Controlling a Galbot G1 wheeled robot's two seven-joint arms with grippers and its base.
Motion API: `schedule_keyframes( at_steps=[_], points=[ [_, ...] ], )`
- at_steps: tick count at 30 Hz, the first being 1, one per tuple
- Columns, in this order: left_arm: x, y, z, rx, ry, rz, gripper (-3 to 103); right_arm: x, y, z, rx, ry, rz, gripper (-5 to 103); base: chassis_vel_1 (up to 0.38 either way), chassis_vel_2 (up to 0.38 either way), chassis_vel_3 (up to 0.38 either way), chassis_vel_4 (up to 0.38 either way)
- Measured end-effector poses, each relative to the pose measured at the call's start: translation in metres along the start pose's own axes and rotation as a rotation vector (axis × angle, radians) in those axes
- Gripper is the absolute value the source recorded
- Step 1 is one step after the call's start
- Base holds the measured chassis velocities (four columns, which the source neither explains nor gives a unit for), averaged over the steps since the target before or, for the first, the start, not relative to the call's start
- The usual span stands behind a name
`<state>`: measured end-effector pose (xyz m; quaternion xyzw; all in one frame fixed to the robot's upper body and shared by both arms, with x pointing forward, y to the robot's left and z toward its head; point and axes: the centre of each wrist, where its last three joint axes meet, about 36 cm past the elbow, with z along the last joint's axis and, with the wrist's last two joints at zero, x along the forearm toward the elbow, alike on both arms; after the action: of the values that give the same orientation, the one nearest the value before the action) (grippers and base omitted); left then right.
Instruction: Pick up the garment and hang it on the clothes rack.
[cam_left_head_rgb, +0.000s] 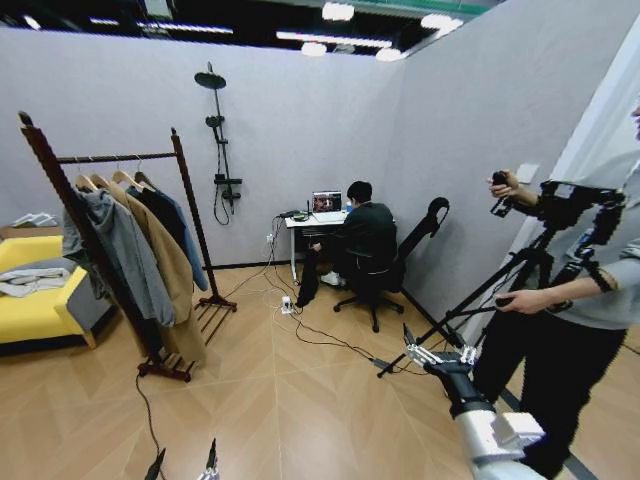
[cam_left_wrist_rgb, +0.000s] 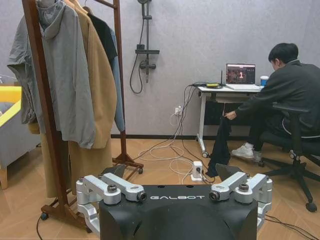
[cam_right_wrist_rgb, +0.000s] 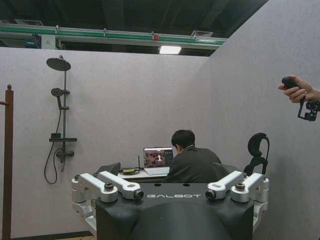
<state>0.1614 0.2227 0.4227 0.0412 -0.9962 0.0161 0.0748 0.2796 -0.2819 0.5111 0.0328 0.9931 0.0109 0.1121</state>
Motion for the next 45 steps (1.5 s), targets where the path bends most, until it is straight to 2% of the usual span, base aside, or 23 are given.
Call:
schedule_keyframes(
  at_steps=[32,45],
  points=[
    [0.0,0.0,0.0,0.0,0.0,0.0,100,-0.008,-0.002,0.005,-0.067,-0.008,-0.013,100,0.0,0.0,0.0,0.0],
    [0.0,0.0,0.0,0.0,0.0,0.0,100,-0.008,-0.003,0.009,-0.064,-0.007,-0.012,100,-0.186,0.09,0.184,-0.093]
  ],
)
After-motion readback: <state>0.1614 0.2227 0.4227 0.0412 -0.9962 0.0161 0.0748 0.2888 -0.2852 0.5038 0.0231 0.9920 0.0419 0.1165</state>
